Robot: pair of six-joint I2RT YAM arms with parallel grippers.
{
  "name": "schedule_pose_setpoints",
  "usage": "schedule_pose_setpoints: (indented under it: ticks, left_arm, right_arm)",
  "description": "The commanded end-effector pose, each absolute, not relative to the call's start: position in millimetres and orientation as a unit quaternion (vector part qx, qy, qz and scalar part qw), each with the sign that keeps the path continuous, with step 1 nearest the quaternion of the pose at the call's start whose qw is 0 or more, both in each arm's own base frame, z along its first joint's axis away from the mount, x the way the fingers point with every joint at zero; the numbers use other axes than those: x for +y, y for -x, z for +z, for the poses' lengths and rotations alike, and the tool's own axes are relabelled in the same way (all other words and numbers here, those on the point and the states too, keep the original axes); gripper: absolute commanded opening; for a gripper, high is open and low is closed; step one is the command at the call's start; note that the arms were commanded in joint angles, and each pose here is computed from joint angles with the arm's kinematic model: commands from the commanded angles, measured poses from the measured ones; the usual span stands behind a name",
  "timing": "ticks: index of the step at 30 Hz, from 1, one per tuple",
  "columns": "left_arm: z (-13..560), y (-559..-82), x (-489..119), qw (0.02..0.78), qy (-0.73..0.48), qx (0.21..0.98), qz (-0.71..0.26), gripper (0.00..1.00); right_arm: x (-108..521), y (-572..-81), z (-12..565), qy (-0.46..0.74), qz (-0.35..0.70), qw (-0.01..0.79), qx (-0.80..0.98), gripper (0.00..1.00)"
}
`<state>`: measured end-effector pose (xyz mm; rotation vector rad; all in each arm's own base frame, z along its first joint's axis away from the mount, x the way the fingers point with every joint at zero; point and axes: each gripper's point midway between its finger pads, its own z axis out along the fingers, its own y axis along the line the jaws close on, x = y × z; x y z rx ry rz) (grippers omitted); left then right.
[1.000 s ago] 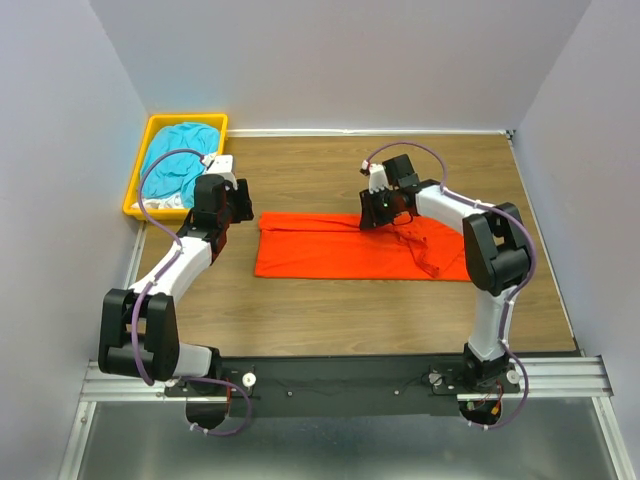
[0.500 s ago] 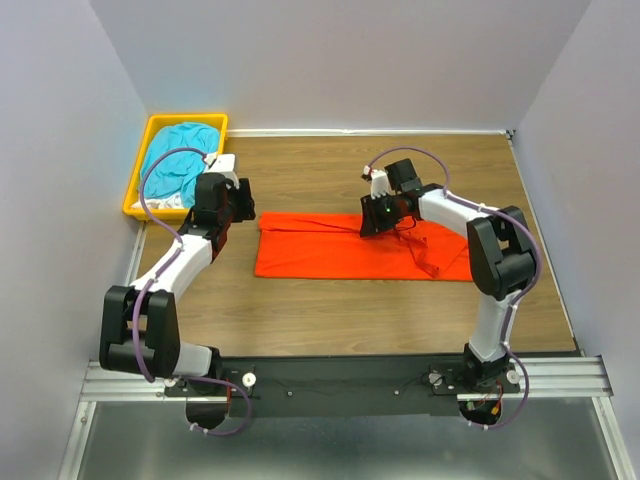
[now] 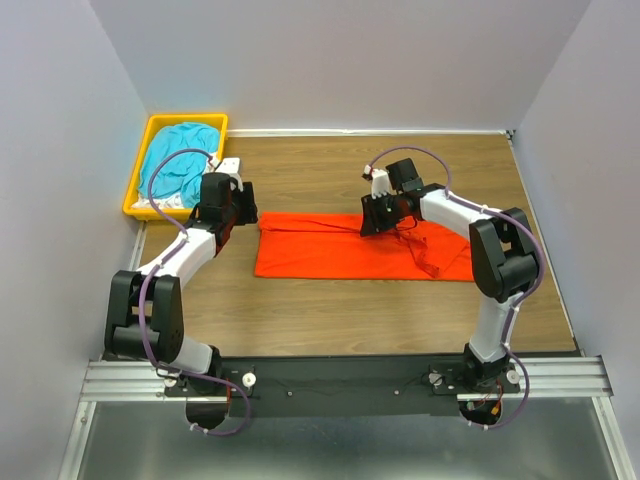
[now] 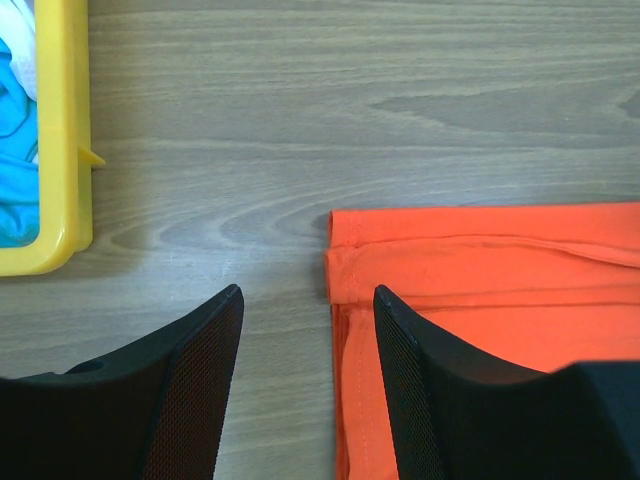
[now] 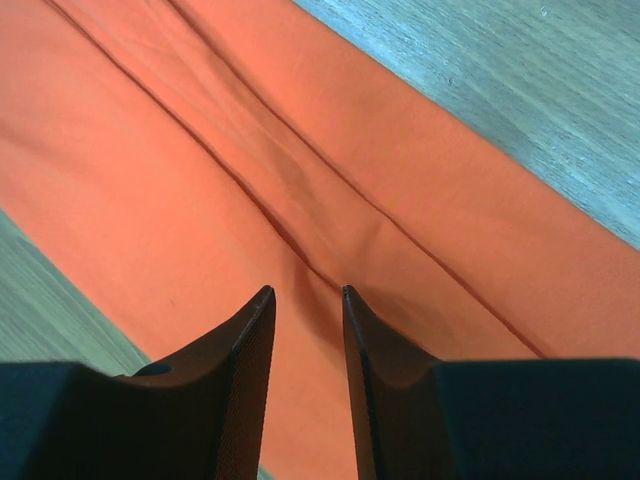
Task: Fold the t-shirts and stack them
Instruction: Fold the tshirt
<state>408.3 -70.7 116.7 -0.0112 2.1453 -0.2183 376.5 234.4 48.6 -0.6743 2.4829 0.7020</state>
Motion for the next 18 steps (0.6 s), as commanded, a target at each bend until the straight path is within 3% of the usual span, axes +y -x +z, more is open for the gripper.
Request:
schedule_pose_setpoints:
  ticks: [1, 8, 18]
  left_arm:
    - [127, -413, -72, 0.481, 0.002, 0.872, -0.091, 0.63]
    - [126, -414, -73, 0.478, 0.003, 0.874, -0.090, 0.63]
    - [145, -398, -60, 0.492, 0.015, 0.868, -0.067, 0.63]
  right_arm:
    - [235, -375, 58, 0.253, 0.242, 0.243, 0.905, 0.41]
    - [265, -401, 81, 0.302, 0.204, 0.295, 0.883, 0.41]
    - [333, -423, 62, 0.379, 0.158, 0.318, 0.855, 0.40]
